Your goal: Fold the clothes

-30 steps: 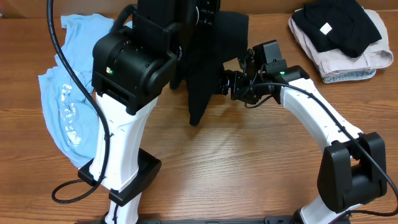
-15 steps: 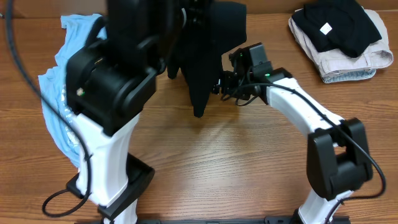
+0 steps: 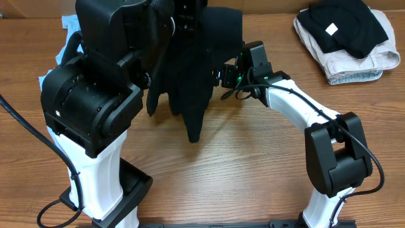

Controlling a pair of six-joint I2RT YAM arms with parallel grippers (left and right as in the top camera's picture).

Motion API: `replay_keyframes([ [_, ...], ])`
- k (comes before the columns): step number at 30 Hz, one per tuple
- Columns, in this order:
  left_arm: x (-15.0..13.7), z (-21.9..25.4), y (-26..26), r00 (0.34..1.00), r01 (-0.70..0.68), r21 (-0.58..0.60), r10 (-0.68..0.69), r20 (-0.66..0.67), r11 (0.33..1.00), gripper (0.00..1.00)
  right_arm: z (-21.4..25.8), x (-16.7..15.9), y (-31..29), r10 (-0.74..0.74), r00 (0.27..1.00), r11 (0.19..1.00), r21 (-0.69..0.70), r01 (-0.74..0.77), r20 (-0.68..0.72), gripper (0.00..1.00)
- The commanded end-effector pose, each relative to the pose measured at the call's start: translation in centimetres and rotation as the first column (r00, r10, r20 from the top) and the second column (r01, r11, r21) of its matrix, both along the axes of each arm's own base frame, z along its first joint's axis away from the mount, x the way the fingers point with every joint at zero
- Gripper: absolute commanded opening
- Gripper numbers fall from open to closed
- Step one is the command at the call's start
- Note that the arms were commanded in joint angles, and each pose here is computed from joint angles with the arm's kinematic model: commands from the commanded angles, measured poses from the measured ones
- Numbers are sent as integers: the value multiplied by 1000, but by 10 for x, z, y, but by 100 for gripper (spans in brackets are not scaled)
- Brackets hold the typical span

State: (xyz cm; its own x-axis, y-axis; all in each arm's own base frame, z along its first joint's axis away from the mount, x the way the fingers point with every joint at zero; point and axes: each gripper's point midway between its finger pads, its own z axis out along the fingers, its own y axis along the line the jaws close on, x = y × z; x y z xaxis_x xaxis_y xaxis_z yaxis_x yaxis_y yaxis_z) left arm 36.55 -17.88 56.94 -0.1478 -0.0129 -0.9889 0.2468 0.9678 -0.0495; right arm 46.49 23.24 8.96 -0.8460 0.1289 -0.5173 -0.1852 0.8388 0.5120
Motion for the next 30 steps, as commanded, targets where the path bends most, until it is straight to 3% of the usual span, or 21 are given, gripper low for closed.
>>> replay_keyframes([
  [1,-11,18,13,999,-20,-41,21,45,999,9,6,-10,22,107,994,994,36,-108,22,94],
  [11,-10,16,13,999,-21,-36,23,40,999,9,-3,-44,39,188,973,974,155,-166,-136,89],
  [17,-3,3,19,997,-78,-1,78,3,997,8,21,-64,49,330,931,905,335,-264,-158,77],
  [20,5,-6,22,993,-117,25,118,-19,993,8,40,-73,39,377,911,865,414,-282,-167,76],
  [26,13,-10,27,990,-141,30,142,-26,990,8,49,-89,-4,383,902,878,383,-288,-199,79],
  [30,15,-6,30,989,-150,18,150,-15,989,9,60,-112,-8,498,854,800,459,-386,-150,80],
])
